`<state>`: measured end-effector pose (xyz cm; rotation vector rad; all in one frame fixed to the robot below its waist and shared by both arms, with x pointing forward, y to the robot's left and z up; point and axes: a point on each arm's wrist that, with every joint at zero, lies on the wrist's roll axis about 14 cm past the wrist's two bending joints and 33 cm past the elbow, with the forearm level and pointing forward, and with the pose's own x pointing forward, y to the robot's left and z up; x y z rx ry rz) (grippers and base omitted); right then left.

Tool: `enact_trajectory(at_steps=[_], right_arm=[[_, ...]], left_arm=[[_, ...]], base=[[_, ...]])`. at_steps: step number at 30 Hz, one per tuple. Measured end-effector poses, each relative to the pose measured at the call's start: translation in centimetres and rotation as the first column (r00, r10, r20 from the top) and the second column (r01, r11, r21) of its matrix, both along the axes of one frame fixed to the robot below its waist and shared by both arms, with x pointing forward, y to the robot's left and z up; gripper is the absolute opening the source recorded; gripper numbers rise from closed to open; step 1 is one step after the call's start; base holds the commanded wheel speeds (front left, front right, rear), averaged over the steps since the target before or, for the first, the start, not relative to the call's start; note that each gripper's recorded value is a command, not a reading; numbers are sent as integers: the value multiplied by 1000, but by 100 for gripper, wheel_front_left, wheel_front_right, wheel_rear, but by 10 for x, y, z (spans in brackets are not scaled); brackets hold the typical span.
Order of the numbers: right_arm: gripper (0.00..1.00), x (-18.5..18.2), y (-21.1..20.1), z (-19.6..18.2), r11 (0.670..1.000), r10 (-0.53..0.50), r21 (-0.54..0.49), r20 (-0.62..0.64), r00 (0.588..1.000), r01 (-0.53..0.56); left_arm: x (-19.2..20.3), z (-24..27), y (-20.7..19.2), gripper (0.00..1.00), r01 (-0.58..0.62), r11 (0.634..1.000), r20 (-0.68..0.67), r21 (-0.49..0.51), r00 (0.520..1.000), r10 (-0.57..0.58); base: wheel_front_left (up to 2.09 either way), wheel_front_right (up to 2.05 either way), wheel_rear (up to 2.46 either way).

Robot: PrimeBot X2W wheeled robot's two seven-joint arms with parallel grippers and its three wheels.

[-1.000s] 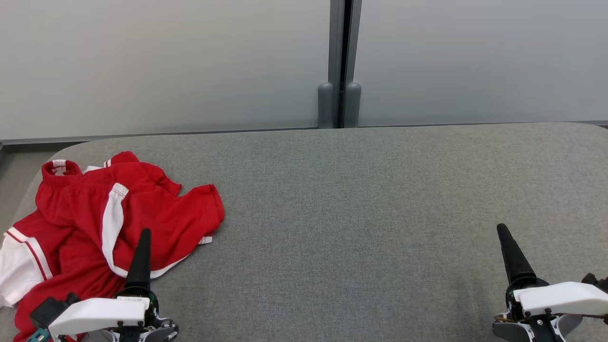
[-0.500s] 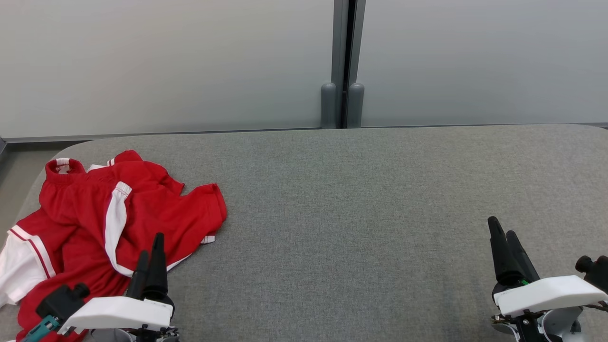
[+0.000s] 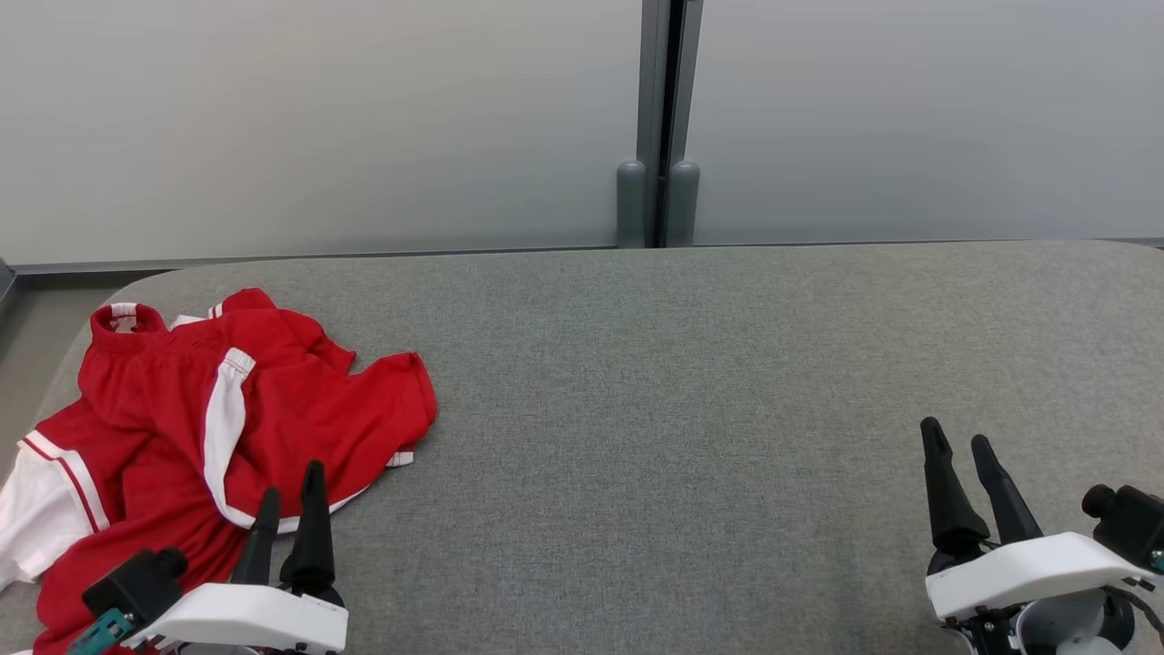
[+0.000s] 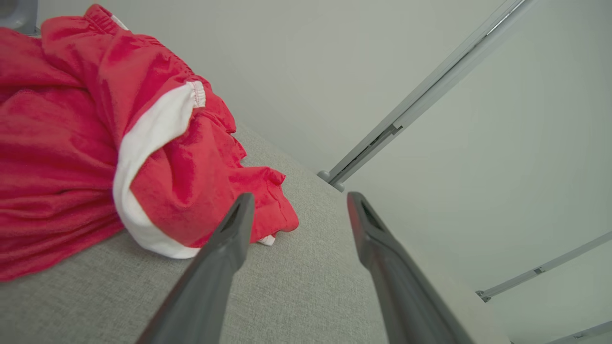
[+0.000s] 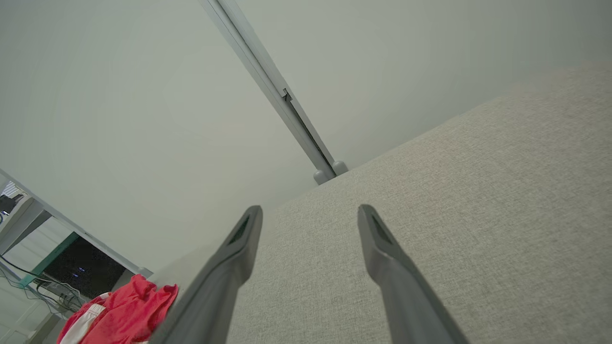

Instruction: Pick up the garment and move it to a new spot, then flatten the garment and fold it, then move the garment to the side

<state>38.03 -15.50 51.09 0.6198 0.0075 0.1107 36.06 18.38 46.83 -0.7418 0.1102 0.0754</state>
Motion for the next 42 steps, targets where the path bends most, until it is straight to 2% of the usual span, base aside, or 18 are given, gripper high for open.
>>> enact_trajectory(at_steps=[18,42], right_arm=[[100,-1,4,10,983,12,-183,71,997,1],[100,-9,8,6,931,35,-364,102,994,5]], left_arm=[[-2,10,6,100,2,979,55,206,998,-14],[-8,9,5,100,27,899,65,438,996,-61]], base=[[0,0,0],[0,0,0]])
